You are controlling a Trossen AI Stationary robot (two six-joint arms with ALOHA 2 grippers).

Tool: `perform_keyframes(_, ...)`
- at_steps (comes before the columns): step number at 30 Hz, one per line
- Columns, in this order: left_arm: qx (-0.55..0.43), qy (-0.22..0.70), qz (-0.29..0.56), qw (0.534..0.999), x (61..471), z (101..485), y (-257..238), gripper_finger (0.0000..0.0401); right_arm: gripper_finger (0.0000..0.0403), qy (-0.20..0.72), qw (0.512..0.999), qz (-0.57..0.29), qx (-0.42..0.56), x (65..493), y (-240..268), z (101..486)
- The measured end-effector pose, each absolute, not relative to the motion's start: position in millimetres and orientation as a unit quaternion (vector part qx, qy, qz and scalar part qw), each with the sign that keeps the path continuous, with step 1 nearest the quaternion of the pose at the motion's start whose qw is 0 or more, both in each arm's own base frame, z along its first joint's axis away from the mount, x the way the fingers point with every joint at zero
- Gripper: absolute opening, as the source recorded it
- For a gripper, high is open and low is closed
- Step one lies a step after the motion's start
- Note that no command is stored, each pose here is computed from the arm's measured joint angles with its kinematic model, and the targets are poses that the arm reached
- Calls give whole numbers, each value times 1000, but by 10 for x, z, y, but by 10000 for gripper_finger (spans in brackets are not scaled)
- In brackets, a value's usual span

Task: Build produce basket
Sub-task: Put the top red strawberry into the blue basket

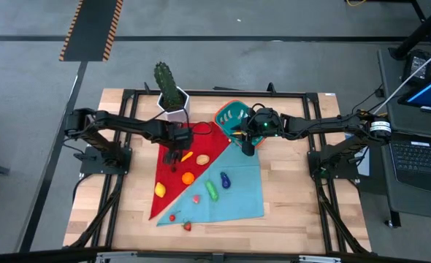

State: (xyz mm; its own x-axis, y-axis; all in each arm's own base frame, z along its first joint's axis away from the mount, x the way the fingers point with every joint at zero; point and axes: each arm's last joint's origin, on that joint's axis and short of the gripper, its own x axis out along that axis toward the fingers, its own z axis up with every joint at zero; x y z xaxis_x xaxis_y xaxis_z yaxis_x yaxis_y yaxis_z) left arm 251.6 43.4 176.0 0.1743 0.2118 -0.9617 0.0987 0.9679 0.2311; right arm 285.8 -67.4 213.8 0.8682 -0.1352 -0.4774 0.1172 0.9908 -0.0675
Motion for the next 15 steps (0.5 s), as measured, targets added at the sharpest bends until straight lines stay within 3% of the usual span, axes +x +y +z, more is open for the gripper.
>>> perform_keyframes(15,77,613,66,784,2198,2189,336,291,128,248,966,-66,-16,2858,-673,2137)
